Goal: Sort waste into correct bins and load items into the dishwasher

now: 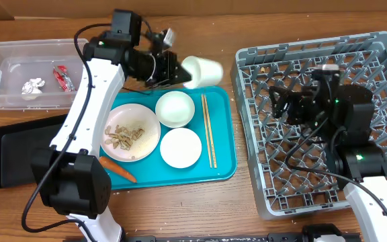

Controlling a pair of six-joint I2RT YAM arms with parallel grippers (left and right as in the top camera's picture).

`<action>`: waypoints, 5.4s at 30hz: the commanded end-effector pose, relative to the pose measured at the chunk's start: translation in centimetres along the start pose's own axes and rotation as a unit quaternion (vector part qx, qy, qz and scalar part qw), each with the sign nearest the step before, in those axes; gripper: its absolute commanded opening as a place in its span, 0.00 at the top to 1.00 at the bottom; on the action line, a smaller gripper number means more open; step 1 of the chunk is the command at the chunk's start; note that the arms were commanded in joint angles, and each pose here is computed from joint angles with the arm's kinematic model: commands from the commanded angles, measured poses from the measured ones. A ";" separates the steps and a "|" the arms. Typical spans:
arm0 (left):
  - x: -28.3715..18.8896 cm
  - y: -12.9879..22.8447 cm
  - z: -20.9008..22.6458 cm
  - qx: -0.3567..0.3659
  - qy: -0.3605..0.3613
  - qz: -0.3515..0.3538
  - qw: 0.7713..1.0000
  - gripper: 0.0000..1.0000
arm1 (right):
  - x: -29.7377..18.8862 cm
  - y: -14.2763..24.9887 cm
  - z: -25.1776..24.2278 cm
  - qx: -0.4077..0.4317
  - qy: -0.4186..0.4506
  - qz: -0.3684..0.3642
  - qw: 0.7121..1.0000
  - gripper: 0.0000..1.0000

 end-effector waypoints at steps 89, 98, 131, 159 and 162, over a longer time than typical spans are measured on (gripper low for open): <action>2.8 2.8 -11.4 0.079 0.293 0.090 0.949 0.96 | -1.5 -1.9 9.0 -0.144 -0.440 0.009 0.886 0.35; 2.8 2.6 -11.4 0.082 0.294 0.087 0.948 0.86 | -1.5 -1.9 9.0 -0.144 -0.440 0.009 0.886 0.47; -12.9 0.7 8.0 -0.078 -0.292 -0.115 0.946 0.14 | -4.5 -7.1 -8.7 0.139 0.082 -0.044 0.986 0.67; -12.8 1.2 8.0 -0.083 -0.296 -0.103 0.946 0.13 | -14.5 2.3 -25.3 0.402 0.494 0.122 0.761 0.68; -12.8 1.2 8.0 -0.083 -0.296 -0.103 0.946 0.13 | -13.6 3.0 -26.5 0.409 0.492 0.139 0.756 0.67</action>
Point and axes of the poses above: each gripper's point midway between its finger pads, its own x axis out along the fingers, its own z axis along the line the jaws close on, y = z × x, the point moved 6 cm from there along -x, back along the fingers, and after that the axes turned 7 degrees about x, right-handed, at the moved point
